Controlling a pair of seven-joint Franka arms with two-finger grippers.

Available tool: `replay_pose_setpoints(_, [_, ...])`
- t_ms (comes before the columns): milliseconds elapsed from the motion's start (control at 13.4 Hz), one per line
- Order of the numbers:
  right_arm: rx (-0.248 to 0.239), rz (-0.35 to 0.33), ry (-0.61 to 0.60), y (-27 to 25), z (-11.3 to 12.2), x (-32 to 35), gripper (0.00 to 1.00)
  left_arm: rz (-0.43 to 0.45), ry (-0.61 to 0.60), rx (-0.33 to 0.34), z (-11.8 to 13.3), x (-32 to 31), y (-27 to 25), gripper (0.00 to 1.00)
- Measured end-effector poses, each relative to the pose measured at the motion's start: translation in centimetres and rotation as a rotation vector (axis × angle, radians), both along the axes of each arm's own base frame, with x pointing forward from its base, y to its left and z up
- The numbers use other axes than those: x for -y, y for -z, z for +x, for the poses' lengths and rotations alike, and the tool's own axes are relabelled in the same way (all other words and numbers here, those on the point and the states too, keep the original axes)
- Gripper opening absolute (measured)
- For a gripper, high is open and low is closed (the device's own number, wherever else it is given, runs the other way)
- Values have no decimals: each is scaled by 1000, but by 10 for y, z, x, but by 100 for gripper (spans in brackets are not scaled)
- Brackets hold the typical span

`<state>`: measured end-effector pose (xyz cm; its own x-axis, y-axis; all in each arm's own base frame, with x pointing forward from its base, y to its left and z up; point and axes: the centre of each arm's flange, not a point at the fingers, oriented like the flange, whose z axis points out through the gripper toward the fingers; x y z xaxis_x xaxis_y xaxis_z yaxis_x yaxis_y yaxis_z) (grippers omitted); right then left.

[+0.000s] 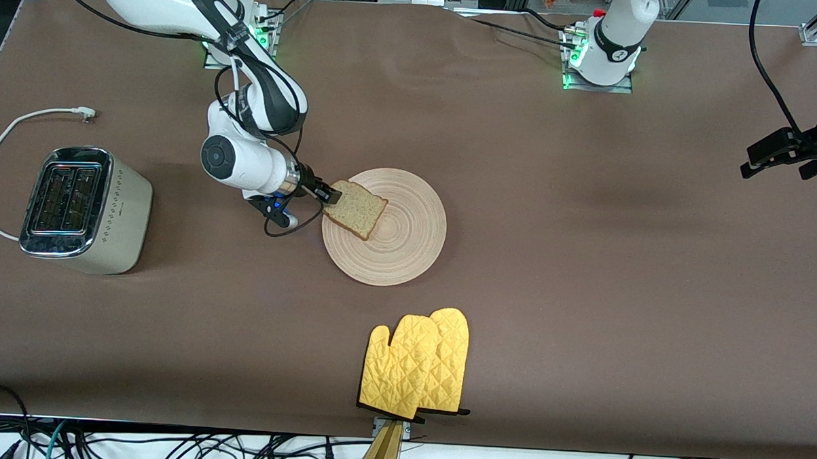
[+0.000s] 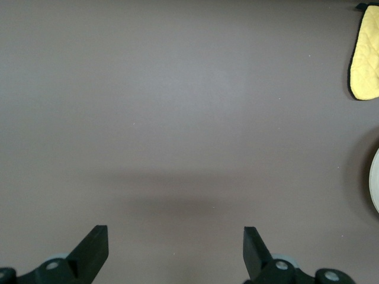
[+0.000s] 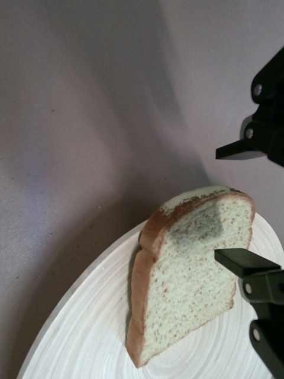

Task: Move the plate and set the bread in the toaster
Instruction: 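Grasp the bread slice's crust with the right gripper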

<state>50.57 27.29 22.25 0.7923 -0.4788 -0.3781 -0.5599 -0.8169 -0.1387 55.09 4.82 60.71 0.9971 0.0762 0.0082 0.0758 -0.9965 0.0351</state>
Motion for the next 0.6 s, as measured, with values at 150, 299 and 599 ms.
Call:
replay_pose_setpoints(150, [-7,0,0,4,-1,0,69,0,-9,0,0,-5,0,100])
replay_pose_setpoints(299, [-12,0,0,6,-1,0,65,0,-10,0,-1,-6,0,100])
replay_pose_setpoints(599, [-5,3,2,4,1,0,19,-1,-12,-5,-1,-6,0,100])
